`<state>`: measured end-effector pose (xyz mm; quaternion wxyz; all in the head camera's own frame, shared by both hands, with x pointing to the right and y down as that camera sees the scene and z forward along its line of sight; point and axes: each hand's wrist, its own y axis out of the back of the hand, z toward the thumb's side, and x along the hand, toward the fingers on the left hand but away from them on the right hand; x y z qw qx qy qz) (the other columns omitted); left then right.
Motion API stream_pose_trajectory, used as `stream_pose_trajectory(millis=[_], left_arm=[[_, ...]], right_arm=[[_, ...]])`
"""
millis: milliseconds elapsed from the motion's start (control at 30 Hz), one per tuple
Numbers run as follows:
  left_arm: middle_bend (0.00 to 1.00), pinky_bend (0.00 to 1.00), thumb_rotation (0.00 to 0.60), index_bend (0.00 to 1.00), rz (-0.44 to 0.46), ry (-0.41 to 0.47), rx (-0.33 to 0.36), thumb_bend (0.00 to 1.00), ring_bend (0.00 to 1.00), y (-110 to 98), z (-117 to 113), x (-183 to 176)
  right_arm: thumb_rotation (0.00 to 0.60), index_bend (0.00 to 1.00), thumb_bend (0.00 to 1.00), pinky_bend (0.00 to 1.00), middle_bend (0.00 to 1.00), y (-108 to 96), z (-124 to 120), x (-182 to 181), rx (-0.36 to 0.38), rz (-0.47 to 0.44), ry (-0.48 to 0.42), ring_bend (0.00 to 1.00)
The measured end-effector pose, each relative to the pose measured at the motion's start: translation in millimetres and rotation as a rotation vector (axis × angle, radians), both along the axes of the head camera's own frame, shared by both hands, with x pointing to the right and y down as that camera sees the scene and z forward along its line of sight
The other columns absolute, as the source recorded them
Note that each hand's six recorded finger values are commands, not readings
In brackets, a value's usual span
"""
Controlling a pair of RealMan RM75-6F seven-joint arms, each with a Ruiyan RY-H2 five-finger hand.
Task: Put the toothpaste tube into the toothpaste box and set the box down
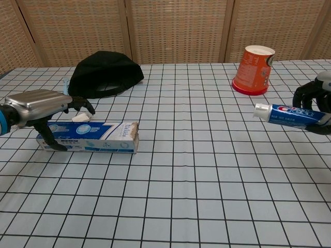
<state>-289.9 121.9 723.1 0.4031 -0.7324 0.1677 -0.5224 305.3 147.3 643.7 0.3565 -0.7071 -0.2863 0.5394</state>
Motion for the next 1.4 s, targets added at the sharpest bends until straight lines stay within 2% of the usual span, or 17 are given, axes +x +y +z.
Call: stream_pose_trajectory(millis=[100, 367, 700, 800, 1033, 1267, 1400], left_arm=[[0.28, 0.32, 0.600, 0.31, -0.018, 0.008, -0.007, 0.00, 0.31, 1, 5, 1], [0.46, 0.47, 0.600, 0.52, -0.048, 0.051, 0.042, 0.04, 0.46, -2, 4, 5], [0.47, 0.53, 0.600, 0.53, -0.115, 0.119, 0.002, 0.05, 0.47, -1, 1, 6], [0.47, 0.53, 0.600, 0.53, -0.162, 0.184, -0.012, 0.05, 0.47, -3, -4, 7], [0.47, 0.53, 0.600, 0.53, -0.320, 0.452, -0.059, 0.04, 0.47, -15, -24, 13], [0.47, 0.53, 0.600, 0.53, -0.363, 0.657, -0.076, 0.03, 0.47, -25, -42, 31], [0.47, 0.53, 0.600, 0.53, -0.380, 0.738, -0.097, 0.04, 0.47, -25, -45, 42]], right_arm=[[0.600, 0.66, 0.63, 0.56, 0.65, 1, 0, 0, 0.000, -0.004, -0.001, 0.63], [0.600, 0.66, 0.63, 0.56, 0.65, 2, -2, 3, 0.007, -0.008, 0.002, 0.63], [0.600, 0.67, 0.63, 0.56, 0.66, 0, -17, 0, 0.042, -0.026, 0.002, 0.63], [0.600, 0.67, 0.63, 0.56, 0.66, -3, -26, -1, 0.066, -0.042, 0.010, 0.63], [0.600, 0.67, 0.63, 0.57, 0.66, -15, -52, -3, 0.145, -0.105, 0.063, 0.63], [0.600, 0.67, 0.63, 0.57, 0.66, -36, -81, -5, 0.223, -0.185, 0.137, 0.63], [0.600, 0.67, 0.63, 0.57, 0.66, -50, -106, -7, 0.284, -0.238, 0.188, 0.64]])
